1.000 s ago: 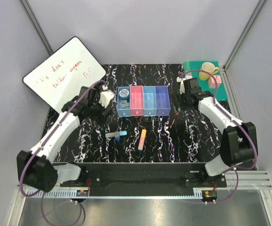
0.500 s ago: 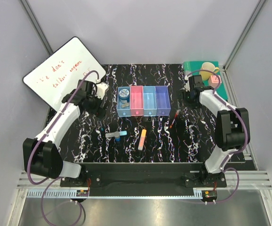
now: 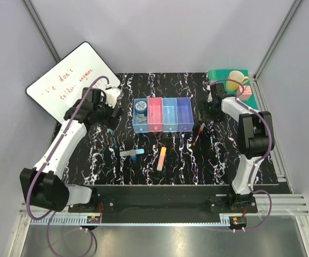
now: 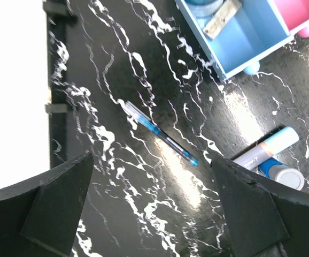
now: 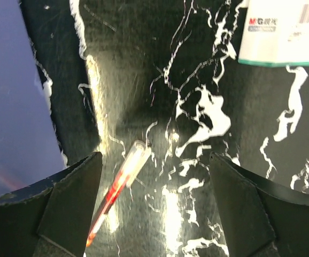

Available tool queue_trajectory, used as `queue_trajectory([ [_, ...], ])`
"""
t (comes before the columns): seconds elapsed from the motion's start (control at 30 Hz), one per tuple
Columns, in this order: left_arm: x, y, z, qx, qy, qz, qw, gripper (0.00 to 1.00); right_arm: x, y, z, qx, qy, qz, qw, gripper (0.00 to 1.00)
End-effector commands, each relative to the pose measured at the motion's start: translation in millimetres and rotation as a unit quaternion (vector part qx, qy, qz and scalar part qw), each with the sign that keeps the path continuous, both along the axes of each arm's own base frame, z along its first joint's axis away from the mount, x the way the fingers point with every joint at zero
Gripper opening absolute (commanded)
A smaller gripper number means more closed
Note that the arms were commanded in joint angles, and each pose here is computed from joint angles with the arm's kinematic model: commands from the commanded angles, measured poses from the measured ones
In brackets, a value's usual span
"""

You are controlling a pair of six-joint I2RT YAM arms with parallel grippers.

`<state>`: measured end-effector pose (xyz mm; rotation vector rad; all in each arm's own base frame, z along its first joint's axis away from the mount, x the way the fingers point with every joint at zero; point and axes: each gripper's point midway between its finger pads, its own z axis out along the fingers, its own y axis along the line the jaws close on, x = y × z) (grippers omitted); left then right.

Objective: Sort the stationery into containers
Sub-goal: Pick up the pen from the center of the board.

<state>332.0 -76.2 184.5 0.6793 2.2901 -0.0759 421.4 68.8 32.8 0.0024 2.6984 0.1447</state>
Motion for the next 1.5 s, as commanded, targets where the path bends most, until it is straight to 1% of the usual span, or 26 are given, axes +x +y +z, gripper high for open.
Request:
queue_trajectory([
  [0.0, 13.5, -3.6, 48.3, -0.005, -0.081, -0.027, 0.996, 0.99, 18.0, 0.5, 2.3, -0.003, -0.018, -0.014, 1.0, 0.85],
  [0.1, 15.2, -3.1, 57.6, -0.002, -0.094, -0.032, 0.995, 0.99, 16.5, 0.8, -3.4, -0.005, -0.012, -0.017, 1.0, 0.83],
  [0.17, 16.4, -3.9, 62.2, -0.004, -0.1, -0.033, 0.994, 0.99, 14.6, -0.7, -4.2, -0.01, -0.01, -0.017, 1.0, 0.8],
  [0.37, 17.0, -2.4, 61.9, 0.009, -0.104, -0.044, 0.994, 0.99, -1.5, -4.2, -1.4, -0.02, -0.004, -0.019, 1.0, 0.75],
  [0.57, 16.4, -4.2, 67.8, 0.004, -0.111, -0.048, 0.993, 0.99, -19.0, 6.0, 2.5, -0.016, 0.002, -0.004, 1.0, 0.74],
  [0.77, 15.8, -4.6, 71.2, 0.003, -0.115, -0.049, 0.992, 0.99, -25.8, 22.8, 7.5, -0.016, -0.004, 0.021, 1.0, 0.74],
  [0.83, 15.9, -5.7, 72.5, 0.002, -0.117, -0.051, 0.992, 0.99, -28.3, 24.8, 5.4, -0.017, 0.0, 0.025, 1.0, 0.72],
  [0.9, 15.9, -5.6, 75.5, 0.001, -0.121, -0.052, 0.991, 0.99, -28.8, 26.9, 2.5, -0.018, 0.001, 0.028, 0.999, 0.69],
  [0.97, 15.5, -5.8, 75.4, 0.002, -0.121, -0.053, 0.991, 0.99, -28.6, 26.7, -0.6, -0.02, 0.001, 0.031, 0.999, 0.67],
  [1.03, 15.0, -5.8, 77.7, 0.002, -0.124, -0.055, 0.991, 0.99, -27.4, 24.7, -3.8, -0.028, 0.001, 0.031, 0.999, 0.63],
  [1.1, 15.0, -5.2, 79.4, 0.005, -0.128, -0.056, 0.99, 0.99, -26.2, 23.0, -6.6, -0.032, 0.002, 0.031, 0.999, 0.62],
  [1.37, 13.7, -4.4, 85.1, 0.006, -0.135, -0.058, 0.989, 0.99, -21.9, 22.6, -14.5, -0.037, 0.004, 0.032, 0.999, 0.43],
  [1.47, 11.6, -6.2, 84.7, 0.001, -0.133, -0.06, 0.989, 0.99, -22.1, 21.0, -18.6, -0.037, 0.007, 0.033, 0.999, 0.39],
])
